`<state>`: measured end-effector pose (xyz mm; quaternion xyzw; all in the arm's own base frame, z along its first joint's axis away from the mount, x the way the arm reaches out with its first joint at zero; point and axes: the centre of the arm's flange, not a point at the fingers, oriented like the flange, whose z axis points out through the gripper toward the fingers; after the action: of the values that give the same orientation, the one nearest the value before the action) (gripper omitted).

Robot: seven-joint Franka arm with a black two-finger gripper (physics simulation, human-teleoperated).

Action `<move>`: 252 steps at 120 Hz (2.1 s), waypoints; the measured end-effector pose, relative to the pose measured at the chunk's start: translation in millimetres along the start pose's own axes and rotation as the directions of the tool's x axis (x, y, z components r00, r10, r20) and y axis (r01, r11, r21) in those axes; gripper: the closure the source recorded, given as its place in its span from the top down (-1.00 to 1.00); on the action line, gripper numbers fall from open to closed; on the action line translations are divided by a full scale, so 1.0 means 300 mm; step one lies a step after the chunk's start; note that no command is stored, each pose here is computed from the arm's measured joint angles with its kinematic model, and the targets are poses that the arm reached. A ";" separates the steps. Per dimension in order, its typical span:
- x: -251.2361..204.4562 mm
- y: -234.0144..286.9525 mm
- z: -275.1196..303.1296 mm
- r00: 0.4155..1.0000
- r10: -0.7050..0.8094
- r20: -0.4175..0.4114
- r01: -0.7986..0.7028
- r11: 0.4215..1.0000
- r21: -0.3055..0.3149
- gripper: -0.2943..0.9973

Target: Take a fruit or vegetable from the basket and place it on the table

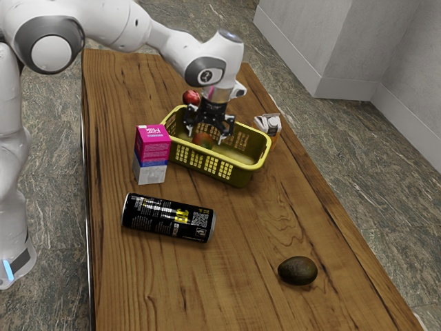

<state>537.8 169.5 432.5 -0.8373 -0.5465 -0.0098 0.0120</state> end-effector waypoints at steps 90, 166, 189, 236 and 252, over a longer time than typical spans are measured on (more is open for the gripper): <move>-0.019 0.008 0.025 1.000 0.021 0.008 -0.021 1.000 -0.005 0.00; -0.099 0.168 -0.450 0.990 0.125 -0.062 -0.131 0.987 -0.094 -0.02; -0.504 0.449 -0.487 0.931 0.359 -0.070 -0.364 0.928 -0.082 -0.03; -0.936 0.684 -0.455 0.824 0.564 -0.060 -0.567 0.821 -0.060 -0.03; -0.966 0.693 -0.443 0.815 0.576 -0.054 -0.579 0.813 -0.058 0.20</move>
<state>611.0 -183.4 554.7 -0.9632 -0.2657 -0.0395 -0.0063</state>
